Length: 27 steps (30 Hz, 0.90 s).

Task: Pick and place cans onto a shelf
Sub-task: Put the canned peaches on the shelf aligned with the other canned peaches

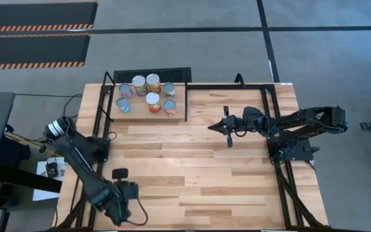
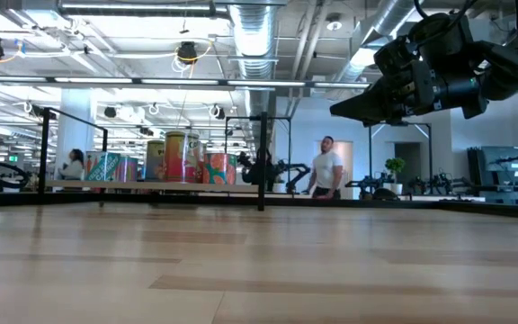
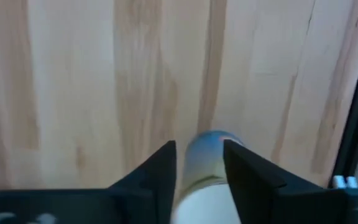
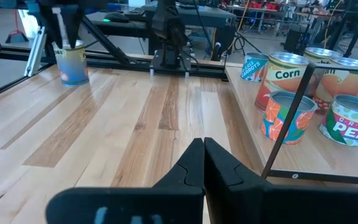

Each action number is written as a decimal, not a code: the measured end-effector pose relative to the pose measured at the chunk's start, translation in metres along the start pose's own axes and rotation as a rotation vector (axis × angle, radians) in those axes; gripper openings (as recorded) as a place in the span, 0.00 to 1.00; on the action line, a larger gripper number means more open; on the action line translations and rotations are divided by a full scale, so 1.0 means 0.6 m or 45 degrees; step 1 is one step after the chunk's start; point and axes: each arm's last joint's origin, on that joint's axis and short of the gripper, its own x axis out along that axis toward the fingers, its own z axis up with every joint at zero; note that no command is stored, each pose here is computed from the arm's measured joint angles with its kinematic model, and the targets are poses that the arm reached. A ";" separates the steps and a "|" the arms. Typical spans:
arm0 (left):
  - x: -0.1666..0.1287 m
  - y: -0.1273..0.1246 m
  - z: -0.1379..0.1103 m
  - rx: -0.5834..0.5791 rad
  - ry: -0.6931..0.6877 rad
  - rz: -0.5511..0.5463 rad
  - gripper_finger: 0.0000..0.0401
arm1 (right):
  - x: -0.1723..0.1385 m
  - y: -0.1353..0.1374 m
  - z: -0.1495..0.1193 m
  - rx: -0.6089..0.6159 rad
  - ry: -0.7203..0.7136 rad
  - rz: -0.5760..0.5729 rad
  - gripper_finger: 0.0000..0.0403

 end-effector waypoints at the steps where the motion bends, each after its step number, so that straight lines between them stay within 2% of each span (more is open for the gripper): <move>1: 0.004 -0.005 -0.003 -0.022 0.011 0.002 0.32 | 0.000 0.000 0.000 -0.002 0.000 0.000 0.04; 5: 0.012 -0.010 -0.021 -0.116 0.047 0.047 0.41 | 0.000 0.000 0.000 -0.004 0.000 0.000 0.04; 9: 0.012 -0.011 -0.031 -0.194 0.080 0.069 0.46 | 0.000 0.000 0.000 -0.006 0.000 0.000 0.04; 14: 0.011 -0.014 -0.031 -0.192 0.124 0.045 0.47 | 0.000 0.000 0.000 -0.010 0.000 0.000 0.04; 19: -0.011 -0.020 -0.022 -0.185 0.085 0.002 0.47 | 0.000 0.000 0.000 -0.011 -0.001 -0.001 0.04; 27: -0.018 -0.034 -0.030 -0.427 0.163 -0.040 0.47 | -0.002 -0.007 -0.001 -0.041 0.002 -0.025 0.04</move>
